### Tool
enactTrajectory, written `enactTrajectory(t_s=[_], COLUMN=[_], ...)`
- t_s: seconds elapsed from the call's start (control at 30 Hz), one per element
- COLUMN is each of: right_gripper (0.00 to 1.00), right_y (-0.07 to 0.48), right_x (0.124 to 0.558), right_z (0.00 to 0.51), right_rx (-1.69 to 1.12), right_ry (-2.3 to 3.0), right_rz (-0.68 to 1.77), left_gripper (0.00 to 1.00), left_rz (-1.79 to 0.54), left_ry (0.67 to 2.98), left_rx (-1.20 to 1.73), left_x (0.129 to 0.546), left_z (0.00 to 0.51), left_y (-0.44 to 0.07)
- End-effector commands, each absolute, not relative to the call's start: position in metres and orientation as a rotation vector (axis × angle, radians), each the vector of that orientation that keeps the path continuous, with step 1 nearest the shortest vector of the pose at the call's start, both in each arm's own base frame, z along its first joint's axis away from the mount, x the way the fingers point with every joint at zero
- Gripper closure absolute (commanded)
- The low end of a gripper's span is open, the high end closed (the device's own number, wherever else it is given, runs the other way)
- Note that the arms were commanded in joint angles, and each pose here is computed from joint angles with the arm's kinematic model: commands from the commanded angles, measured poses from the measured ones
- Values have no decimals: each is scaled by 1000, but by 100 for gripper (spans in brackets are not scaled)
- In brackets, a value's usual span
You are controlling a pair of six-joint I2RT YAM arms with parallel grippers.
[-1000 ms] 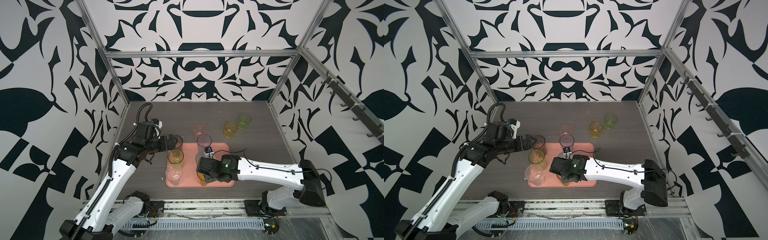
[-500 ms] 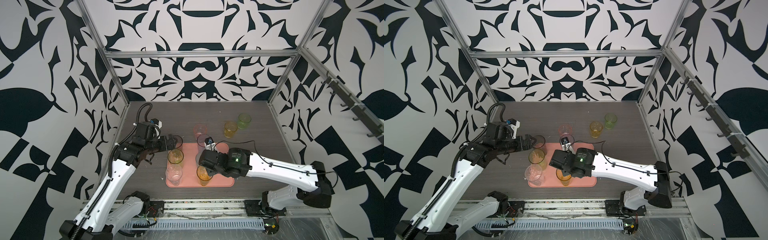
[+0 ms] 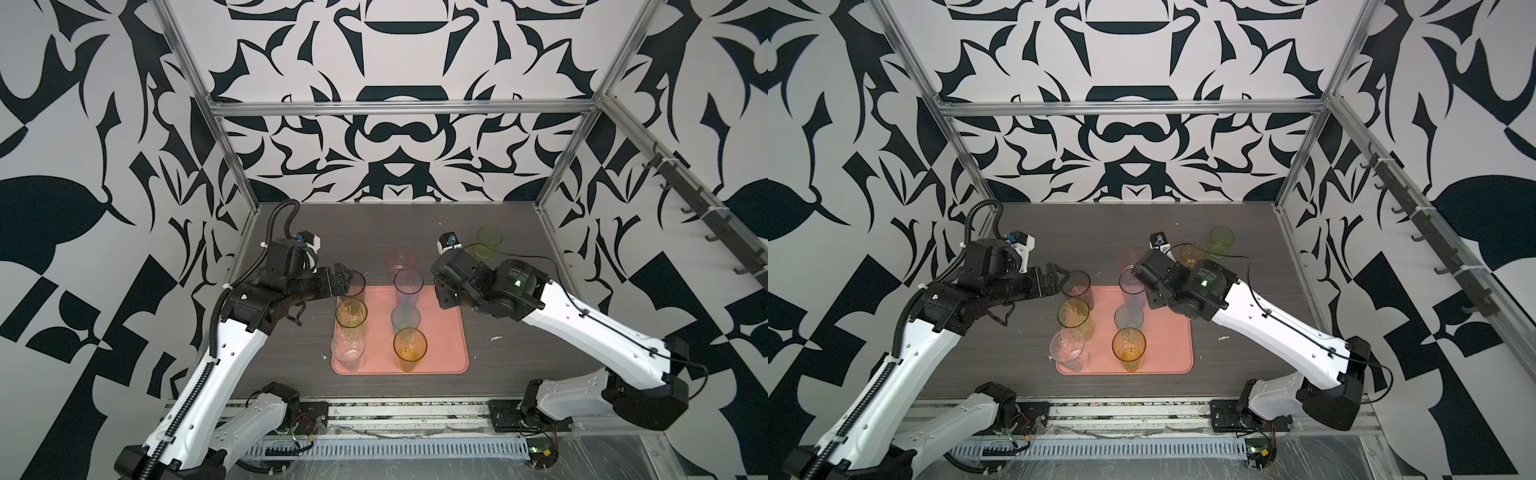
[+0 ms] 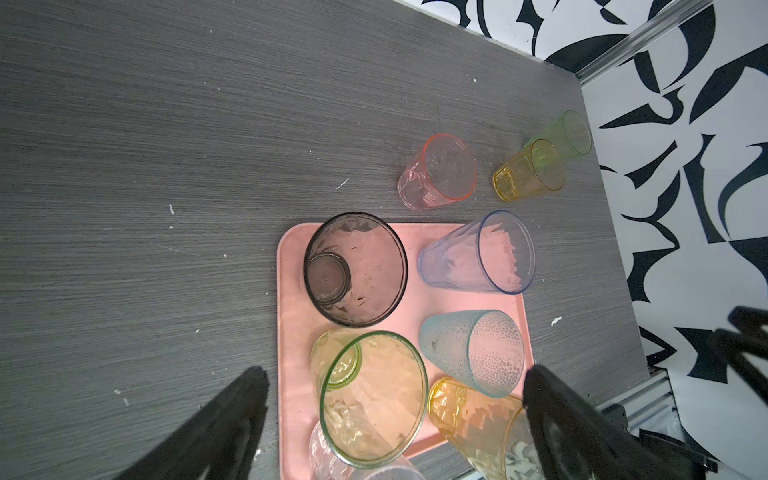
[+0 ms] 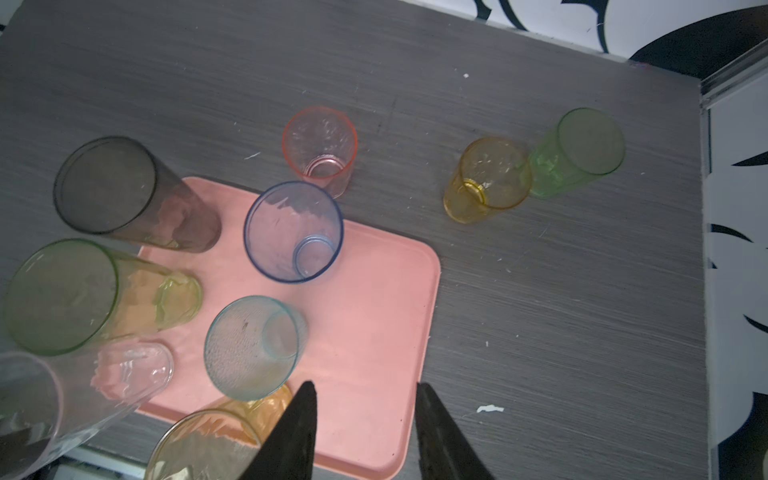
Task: Place the glasses into the tray
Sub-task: 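Raise the right gripper and move it to the pink cup beyond the tray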
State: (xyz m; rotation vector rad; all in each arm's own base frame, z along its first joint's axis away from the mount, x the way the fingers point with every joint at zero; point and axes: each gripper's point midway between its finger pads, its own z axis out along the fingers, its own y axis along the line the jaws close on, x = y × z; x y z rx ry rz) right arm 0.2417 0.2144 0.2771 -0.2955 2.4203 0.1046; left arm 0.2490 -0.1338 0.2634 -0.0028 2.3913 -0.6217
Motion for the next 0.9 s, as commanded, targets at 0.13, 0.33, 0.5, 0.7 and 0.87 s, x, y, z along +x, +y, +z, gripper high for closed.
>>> enactTrajectory(t_s=[0.13,0.33,0.5,0.7,0.87], right_gripper=[57,57,57,57,59], right_y=[207,212,222,233,239], right_x=[278,310,336,371,396], right_z=[313,323,325,310,292], right_rx=[-318,-334,-347,-322,-299], right_ry=[2303,2243,2210,2249,2309], right_rz=[166,165,159,198,228], left_gripper=[1,0,1,1,1], left_rz=[-588,-553,-523,-519,-507], left_ry=[2365,2357,2336,2264,2263], left_rx=[15,14,15,33,54], left_x=[251,256,257,264,267], left_z=[275,274,276,287,287], left_y=[-131,-127,-123,-123,-124])
